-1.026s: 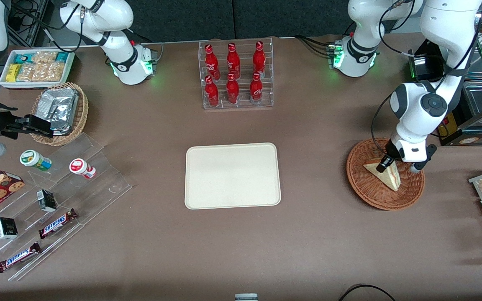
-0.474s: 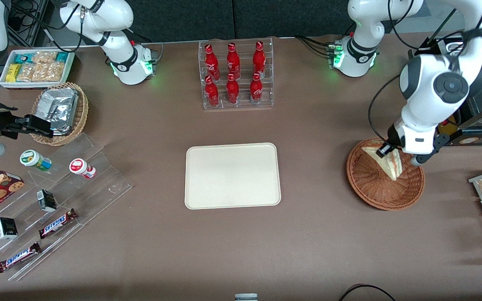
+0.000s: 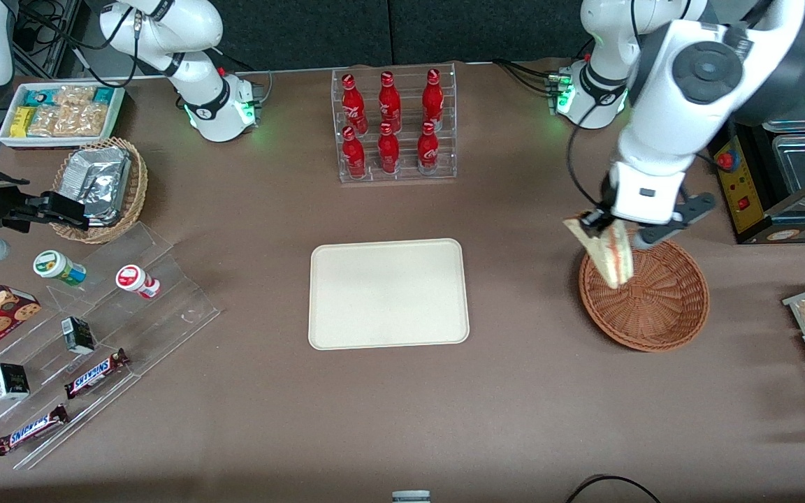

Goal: Place sandwich from basket to tray
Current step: 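Carry the sandwich with the left gripper over the cream tray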

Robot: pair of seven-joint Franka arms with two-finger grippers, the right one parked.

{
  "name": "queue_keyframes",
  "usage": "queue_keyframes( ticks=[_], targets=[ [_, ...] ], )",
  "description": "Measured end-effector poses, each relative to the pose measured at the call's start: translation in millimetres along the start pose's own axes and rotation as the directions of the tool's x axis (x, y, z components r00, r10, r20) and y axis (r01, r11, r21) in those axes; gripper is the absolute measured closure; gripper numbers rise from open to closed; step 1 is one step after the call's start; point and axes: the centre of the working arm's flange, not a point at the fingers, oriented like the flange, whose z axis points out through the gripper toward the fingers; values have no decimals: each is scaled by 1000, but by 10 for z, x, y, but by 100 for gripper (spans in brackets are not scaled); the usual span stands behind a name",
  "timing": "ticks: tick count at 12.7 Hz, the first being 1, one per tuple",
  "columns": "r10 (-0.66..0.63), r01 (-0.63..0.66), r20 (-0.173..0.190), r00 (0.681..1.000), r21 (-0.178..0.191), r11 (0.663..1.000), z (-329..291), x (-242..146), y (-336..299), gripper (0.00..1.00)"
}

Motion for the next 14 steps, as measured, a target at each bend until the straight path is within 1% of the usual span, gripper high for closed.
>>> queue_keyframes(
  ticks=[2, 4, 6, 7, 8, 9, 10, 11, 13, 14],
  targets=[
    [99, -99, 24, 995, -13, 995, 93, -291, 403, 81],
    [218, -217, 41, 975, -26, 976, 234, -590, 919, 81],
    [324, -324, 53, 945, -9, 946, 545, -991, 1430, 81],
    [366, -366, 65, 928, -9, 931, 780, -1167, 1651, 81],
    [397, -397, 78, 914, -27, 918, 1044, -1292, 1848, 81],
    [417, -414, 84, 905, -53, 909, 1321, -1390, 2032, 81],
    [425, -421, 78, 902, -65, 905, 1588, -1462, 2174, 81],
    [423, -419, 71, 904, -59, 906, 1820, -1502, 2255, 81],
    [404, -403, 53, 913, -32, 915, 2180, -1553, 2326, 81],
    [392, -391, 40, 919, -30, 920, 2310, -1592, 2355, 81]
  ],
)
